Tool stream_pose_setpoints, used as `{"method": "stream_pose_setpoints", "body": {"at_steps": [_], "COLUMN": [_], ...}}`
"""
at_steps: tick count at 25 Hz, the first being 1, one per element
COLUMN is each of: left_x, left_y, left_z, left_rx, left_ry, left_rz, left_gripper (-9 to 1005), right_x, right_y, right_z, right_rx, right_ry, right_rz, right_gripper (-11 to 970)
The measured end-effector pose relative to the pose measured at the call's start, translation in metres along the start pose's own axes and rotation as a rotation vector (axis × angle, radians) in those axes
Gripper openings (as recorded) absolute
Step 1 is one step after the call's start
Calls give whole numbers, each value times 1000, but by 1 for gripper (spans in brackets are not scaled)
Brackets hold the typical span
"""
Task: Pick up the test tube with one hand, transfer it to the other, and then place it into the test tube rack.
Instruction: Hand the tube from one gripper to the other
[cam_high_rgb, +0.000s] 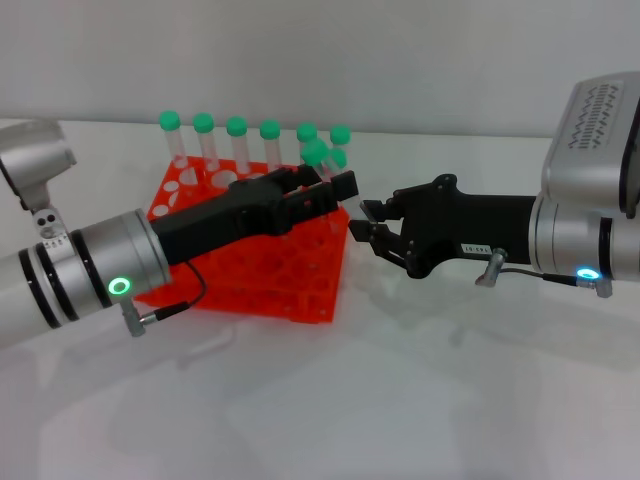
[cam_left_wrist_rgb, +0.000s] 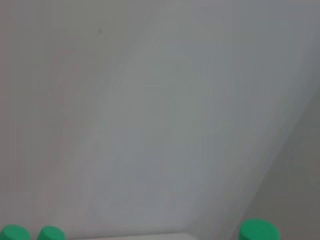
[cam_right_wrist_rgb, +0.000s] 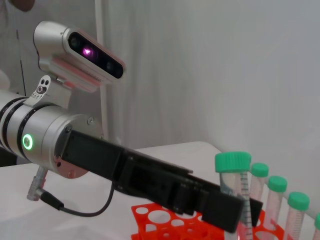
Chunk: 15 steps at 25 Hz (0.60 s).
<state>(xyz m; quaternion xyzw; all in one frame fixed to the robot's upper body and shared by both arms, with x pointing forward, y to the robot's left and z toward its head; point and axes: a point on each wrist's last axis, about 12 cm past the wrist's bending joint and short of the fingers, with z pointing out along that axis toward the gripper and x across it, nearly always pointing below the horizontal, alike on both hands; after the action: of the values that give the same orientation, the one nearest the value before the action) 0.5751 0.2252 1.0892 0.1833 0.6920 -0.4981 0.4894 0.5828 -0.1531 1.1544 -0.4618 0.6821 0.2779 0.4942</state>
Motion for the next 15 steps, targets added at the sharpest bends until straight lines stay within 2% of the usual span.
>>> {"method": "stream_pose_setpoints", "body": {"at_steps": [11, 15], "left_x": [0, 1], "left_y": [-3, -4], "left_z": [7, 9], "left_rx": [12, 17], "left_ry": [9, 9], "left_rz": [11, 7], "left_gripper": [648, 477], "right_x": [1, 2], "right_y": [0, -1], "right_z": [1, 1], "right_rx": [15, 21], "right_ry": [5, 7], "right_rz": [-3, -7], "right_gripper": [200, 200]}}
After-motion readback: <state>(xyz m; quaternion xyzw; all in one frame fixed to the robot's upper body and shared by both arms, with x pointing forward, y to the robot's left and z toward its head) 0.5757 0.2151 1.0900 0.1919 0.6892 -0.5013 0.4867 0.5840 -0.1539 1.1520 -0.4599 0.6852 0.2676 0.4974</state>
